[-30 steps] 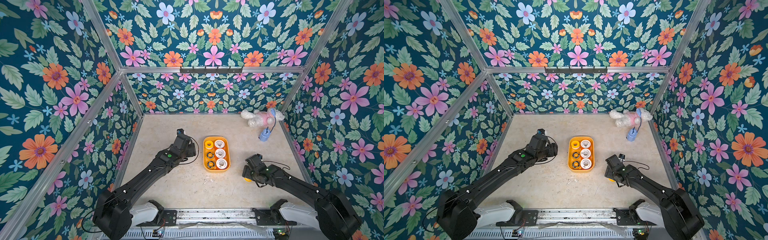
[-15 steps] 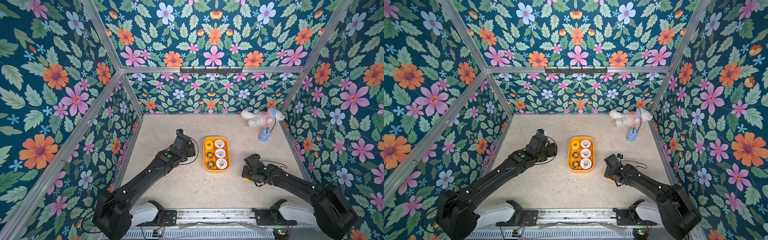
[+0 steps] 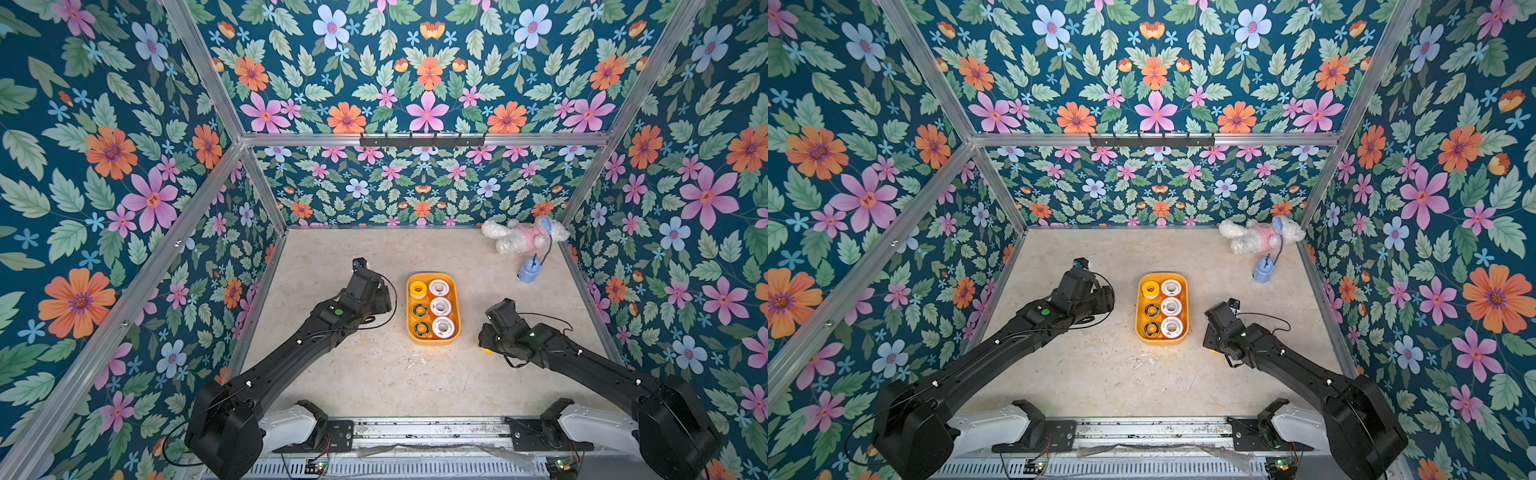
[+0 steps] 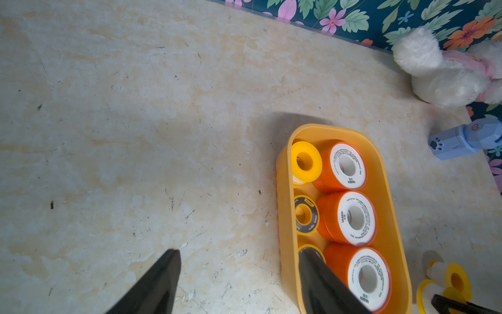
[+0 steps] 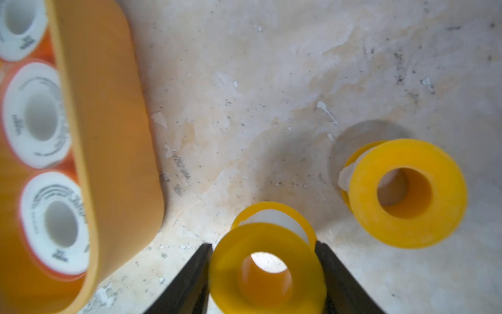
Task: Put the sealing tape into the storage box
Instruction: Pick up the sealing tape at the center of the board.
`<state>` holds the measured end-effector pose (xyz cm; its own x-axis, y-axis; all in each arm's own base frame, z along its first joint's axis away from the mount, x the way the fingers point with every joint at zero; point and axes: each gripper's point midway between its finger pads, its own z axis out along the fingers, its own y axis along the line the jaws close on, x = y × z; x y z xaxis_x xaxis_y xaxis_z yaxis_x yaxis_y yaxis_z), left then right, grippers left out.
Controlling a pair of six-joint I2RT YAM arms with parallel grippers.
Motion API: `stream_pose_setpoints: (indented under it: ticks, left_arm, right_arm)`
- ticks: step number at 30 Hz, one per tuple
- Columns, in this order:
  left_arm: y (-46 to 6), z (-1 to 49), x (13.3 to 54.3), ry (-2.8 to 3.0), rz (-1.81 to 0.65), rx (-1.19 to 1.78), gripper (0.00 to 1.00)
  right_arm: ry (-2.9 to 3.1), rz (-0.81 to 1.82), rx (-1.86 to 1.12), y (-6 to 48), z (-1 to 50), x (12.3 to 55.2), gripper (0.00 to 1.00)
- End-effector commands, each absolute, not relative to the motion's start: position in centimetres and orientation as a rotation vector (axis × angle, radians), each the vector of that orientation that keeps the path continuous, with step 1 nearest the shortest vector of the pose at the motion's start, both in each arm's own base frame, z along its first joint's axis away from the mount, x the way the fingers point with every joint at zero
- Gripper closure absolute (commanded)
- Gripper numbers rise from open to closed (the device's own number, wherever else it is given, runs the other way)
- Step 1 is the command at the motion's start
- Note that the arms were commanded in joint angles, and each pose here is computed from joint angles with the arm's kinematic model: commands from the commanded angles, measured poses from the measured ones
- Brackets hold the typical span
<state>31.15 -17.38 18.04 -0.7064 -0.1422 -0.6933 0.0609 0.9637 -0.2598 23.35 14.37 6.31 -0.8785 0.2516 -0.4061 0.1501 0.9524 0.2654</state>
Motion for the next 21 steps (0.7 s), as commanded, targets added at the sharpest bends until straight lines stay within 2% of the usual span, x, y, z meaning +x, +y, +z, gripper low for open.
stream_pose_setpoints:
  ticks: [1, 15, 21]
  left_arm:
    - [-17.3, 18.7, 31.5, 2.306, -0.335, -0.065, 0.25]
    - [-16.8, 19.0, 31.3, 2.297, -0.326, -0.079, 0.25]
    - [-16.9, 18.9, 31.2, 2.3, -0.334, -0.081, 0.25]
  right_arm:
    - [2.632, 0.431, 0.227, 16.3, 7.9, 23.8, 0.4]
    - [2.445, 0.839, 0.041, 24.5, 15.3, 27.2, 0.4]
    - [2.427, 0.878, -0.046, 27.8, 16.3, 29.1, 0.4]
